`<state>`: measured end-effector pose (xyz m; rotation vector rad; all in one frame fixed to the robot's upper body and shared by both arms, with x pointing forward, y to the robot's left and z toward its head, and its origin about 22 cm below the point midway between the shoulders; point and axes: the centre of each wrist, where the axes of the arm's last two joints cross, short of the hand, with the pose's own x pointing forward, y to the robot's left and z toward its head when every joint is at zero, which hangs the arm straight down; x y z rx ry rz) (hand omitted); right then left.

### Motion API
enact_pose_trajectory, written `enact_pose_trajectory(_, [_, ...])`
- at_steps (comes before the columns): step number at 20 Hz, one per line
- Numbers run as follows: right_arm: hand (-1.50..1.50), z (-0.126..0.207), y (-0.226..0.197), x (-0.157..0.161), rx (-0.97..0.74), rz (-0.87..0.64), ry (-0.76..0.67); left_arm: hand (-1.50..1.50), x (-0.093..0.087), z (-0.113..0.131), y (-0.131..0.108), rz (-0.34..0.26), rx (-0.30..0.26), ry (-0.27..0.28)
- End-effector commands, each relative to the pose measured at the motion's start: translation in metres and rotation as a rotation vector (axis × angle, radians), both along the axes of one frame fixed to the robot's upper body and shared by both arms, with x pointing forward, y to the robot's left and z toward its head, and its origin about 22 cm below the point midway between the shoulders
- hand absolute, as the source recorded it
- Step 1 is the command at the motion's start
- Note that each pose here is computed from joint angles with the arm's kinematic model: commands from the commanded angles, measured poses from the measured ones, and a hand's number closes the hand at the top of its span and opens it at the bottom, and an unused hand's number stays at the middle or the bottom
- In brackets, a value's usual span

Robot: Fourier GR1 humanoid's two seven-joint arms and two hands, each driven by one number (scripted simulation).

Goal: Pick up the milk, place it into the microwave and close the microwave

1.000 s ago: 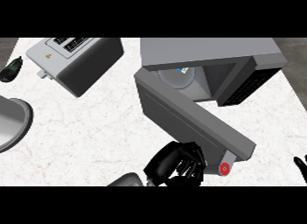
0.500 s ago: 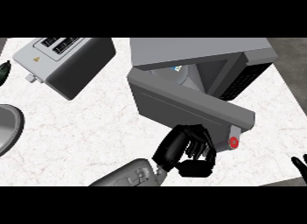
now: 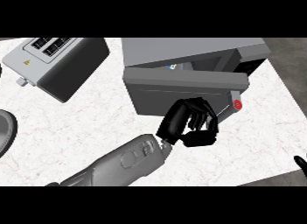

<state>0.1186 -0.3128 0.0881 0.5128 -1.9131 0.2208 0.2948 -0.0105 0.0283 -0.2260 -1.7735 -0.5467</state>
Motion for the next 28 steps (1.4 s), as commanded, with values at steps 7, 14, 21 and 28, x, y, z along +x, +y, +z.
enact_pose_trajectory(7, [-1.5, 0.019, 0.004, 0.003, -0.005, 0.017, -0.007, 1.5, 0.044, 0.02, 0.006, 0.099, -0.081, 0.018])
enact_pose_trajectory(14, [-1.5, 0.025, 0.0, 0.011, -0.001, -0.001, -0.023, 1.5, 0.059, 0.033, 0.006, 0.109, -0.14, 0.034])
enact_pose_trajectory(21, [-1.5, 0.03, 0.001, 0.013, 0.014, 0.019, -0.034, 1.5, 0.06, 0.022, 0.015, 0.169, -0.208, 0.114])
enact_pose_trajectory(28, [-1.5, 0.041, 0.001, 0.016, -0.01, 0.093, -0.05, 1.5, 0.06, 0.022, 0.014, 0.219, -0.228, 0.048])
